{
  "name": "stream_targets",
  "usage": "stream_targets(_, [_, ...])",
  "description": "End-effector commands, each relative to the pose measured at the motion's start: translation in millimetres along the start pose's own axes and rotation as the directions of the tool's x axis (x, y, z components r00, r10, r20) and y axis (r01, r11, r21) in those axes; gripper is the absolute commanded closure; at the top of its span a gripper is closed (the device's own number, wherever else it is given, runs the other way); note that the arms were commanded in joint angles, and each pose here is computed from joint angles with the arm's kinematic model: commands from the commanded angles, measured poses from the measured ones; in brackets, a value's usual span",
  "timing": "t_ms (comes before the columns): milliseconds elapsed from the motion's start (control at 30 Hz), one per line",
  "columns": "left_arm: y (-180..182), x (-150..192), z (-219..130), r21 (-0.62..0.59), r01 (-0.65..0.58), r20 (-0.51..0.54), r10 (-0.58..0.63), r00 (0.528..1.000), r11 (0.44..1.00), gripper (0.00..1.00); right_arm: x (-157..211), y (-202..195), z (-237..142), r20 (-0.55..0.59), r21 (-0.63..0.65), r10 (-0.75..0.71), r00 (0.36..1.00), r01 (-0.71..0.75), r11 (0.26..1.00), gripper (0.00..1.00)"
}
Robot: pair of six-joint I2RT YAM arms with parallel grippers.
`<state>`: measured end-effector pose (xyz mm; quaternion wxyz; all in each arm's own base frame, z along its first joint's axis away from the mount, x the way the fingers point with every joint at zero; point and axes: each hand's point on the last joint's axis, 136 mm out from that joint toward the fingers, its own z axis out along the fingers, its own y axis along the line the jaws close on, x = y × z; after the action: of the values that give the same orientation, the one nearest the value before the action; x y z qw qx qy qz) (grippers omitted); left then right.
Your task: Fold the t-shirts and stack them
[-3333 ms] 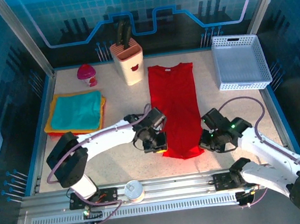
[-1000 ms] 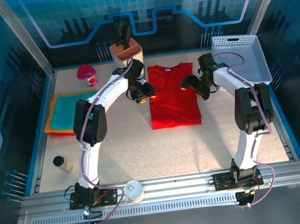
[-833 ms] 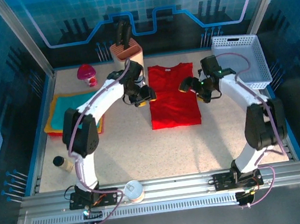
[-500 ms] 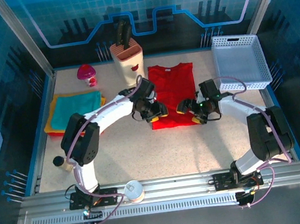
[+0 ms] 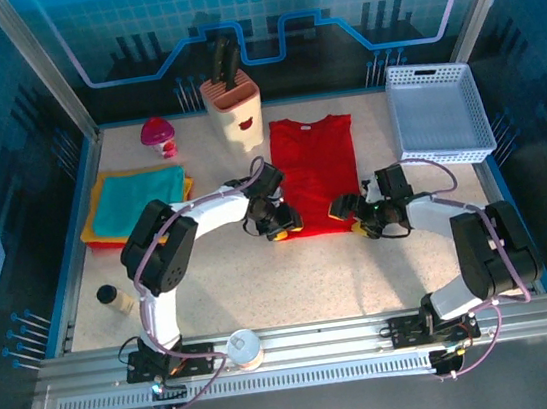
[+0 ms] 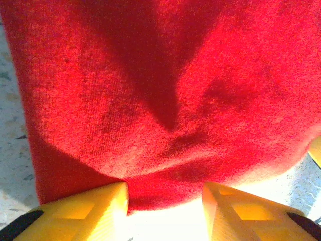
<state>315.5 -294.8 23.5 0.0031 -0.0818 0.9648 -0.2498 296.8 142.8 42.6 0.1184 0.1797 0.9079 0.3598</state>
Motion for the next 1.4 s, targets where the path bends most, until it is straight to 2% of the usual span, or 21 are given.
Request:
stream_targets(0, [57,20,1,-0.180,0.036,-0.054,-0.046,0.997,0.983,0.56,20,-52,-9,-0.039,0.176,0.102,0.994,-0.094,0.980,0.11])
stream_targets(167, [58,21,-20,-0.187,0.002,-0.050,-0.012,0.999,0.982,0.56,5,-40,-33,-0.003,0.185,0.051,0.999,-0.050,0.981,0.11])
stream_targets(333, [24,24,-56,-0.071,-0.042,-0.025,0.040,0.999,0.997,0.53,-4,-16,-53,0.011,0.159,-0.002,1.000,0.000,0.987,0.10])
stream_targets(500, [17,32,-79,-0.003,-0.017,-0.056,0.017,0.998,1.000,0.51,0,-17,-59,0.012,0.192,0.025,1.000,-0.027,0.981,0.11])
stream_targets(733, [49,25,-57,-0.012,0.040,-0.112,-0.041,0.993,0.999,0.56,16,-25,-41,0.001,0.248,0.035,0.999,-0.034,0.968,0.27])
stream_targets(867, [53,19,-43,-0.011,0.061,-0.122,-0.062,0.991,0.998,0.56,16,-24,-28,-0.007,0.290,0.014,1.000,-0.011,0.957,0.36])
stream_targets(1067, [64,15,-31,-0.061,0.097,-0.117,-0.104,0.988,0.993,0.57,13,-26,-16,-0.020,0.365,0.001,1.000,0.007,0.931,0.41])
stream_targets(1367, [46,7,-26,-0.003,0.102,-0.111,-0.101,0.989,0.995,0.59,17,-19,4,-0.060,0.363,-0.010,0.998,0.031,0.931,0.42])
